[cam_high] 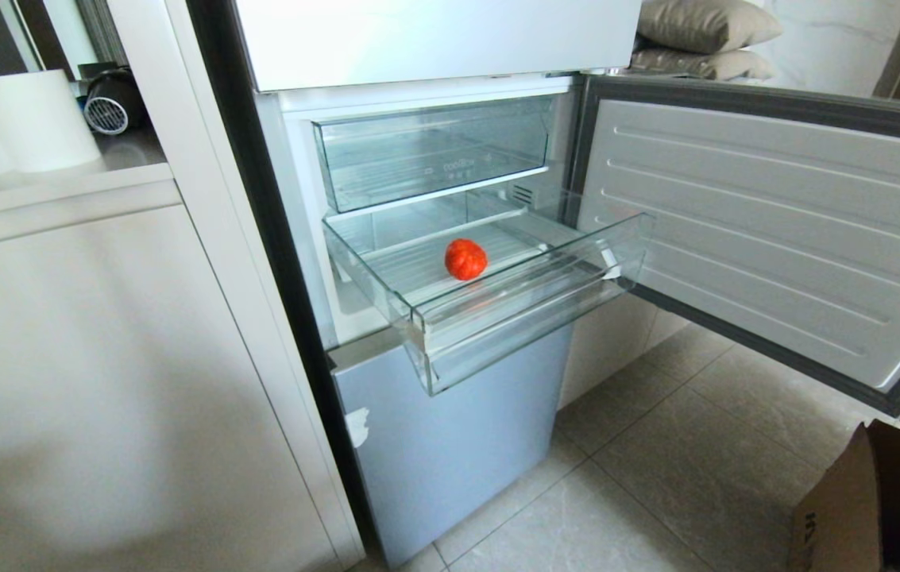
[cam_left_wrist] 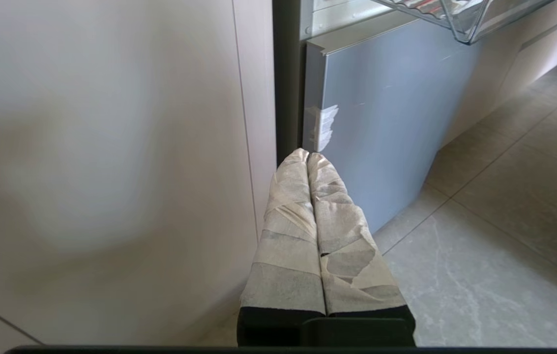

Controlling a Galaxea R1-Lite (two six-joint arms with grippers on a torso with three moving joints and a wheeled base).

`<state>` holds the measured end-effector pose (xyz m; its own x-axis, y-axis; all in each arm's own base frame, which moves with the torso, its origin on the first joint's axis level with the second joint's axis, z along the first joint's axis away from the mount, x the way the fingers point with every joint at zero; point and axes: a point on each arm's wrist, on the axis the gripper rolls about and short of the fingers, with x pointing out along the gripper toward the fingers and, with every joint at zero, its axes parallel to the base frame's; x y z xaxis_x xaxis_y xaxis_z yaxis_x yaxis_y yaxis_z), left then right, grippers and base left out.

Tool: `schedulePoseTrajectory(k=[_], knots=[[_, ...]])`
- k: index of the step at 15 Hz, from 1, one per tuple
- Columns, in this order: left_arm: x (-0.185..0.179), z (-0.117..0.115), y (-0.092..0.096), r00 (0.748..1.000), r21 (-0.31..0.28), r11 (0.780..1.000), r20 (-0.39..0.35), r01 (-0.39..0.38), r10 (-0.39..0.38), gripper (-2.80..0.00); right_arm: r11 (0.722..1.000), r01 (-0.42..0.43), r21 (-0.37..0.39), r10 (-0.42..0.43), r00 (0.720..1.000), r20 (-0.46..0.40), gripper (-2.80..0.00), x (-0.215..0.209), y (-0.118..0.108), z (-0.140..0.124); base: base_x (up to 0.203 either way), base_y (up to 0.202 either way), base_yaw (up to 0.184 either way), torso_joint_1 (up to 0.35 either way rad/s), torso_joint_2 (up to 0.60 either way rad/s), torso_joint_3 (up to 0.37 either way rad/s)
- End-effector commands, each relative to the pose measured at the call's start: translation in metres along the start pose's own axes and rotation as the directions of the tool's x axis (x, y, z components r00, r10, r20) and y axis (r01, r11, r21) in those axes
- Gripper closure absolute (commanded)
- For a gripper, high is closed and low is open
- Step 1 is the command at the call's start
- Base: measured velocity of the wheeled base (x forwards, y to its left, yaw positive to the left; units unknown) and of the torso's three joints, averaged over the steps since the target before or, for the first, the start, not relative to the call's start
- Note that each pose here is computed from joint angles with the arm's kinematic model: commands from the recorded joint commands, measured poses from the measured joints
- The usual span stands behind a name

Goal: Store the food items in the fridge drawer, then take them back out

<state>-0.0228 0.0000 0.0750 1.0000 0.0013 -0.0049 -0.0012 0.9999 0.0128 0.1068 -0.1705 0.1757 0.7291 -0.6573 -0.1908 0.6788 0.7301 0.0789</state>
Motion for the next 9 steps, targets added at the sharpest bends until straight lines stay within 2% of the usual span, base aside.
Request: schedulePoseTrajectory(k=[1, 2, 5, 6, 8, 9], knots=[[0.0, 0.0, 0.0, 1.0, 0.001, 1.0, -0.001, -0.002, 0.002, 0.0, 1.0, -0.006, 0.015, 0.007, 0.999, -0.051, 0.0, 0.037, -0.012, -0.002, 0.0, 0.0, 0.0, 0.0, 0.0, 0.0], [0.0, 0.0, 0.0, 1.0, 0.0, 1.0, -0.002, -0.001, 0.001, 0.0, 1.0, -0.008, 0.009, 0.008, 0.999, -0.044, -2.8, 0.047, -0.016, 0.002, 0.0, 0.0, 0.0, 0.0, 0.0, 0.0], [0.0, 0.0, 0.0, 1.0, 0.0, 1.0, -0.002, -0.002, 0.002, 0.0, 1.0, -0.021, 0.001, 0.021, 1.0, -0.021, -2.8, 0.077, -0.024, 0.012, 0.0, 0.0, 0.0, 0.0, 0.0, 0.0], [0.0, 0.0, 0.0, 1.0, 0.001, 1.0, -0.003, -0.002, 0.002, 0.0, 0.999, -0.054, -0.003, 0.054, 0.998, -0.01, -2.8, 0.088, -0.027, 0.015, 0.0, 0.0, 0.0, 0.0, 0.0, 0.0], [0.0, 0.0, 0.0, 1.0, 0.0, 1.0, -0.002, -0.002, 0.002, 0.0, 0.984, -0.178, -0.006, 0.178, 0.984, 0.004, -2.8, 0.11, -0.031, 0.02, 0.0, 0.0, 0.0, 0.0, 0.0, 0.0], [0.0, 0.0, 0.0, 1.0, 0.0, 1.0, -0.001, -0.002, 0.002, 0.0, 0.98, -0.198, -0.006, 0.198, 0.98, 0.004, -2.8, 0.116, -0.032, 0.02, 0.0, 0.0, 0.0, 0.0, 0.0, 0.0]])
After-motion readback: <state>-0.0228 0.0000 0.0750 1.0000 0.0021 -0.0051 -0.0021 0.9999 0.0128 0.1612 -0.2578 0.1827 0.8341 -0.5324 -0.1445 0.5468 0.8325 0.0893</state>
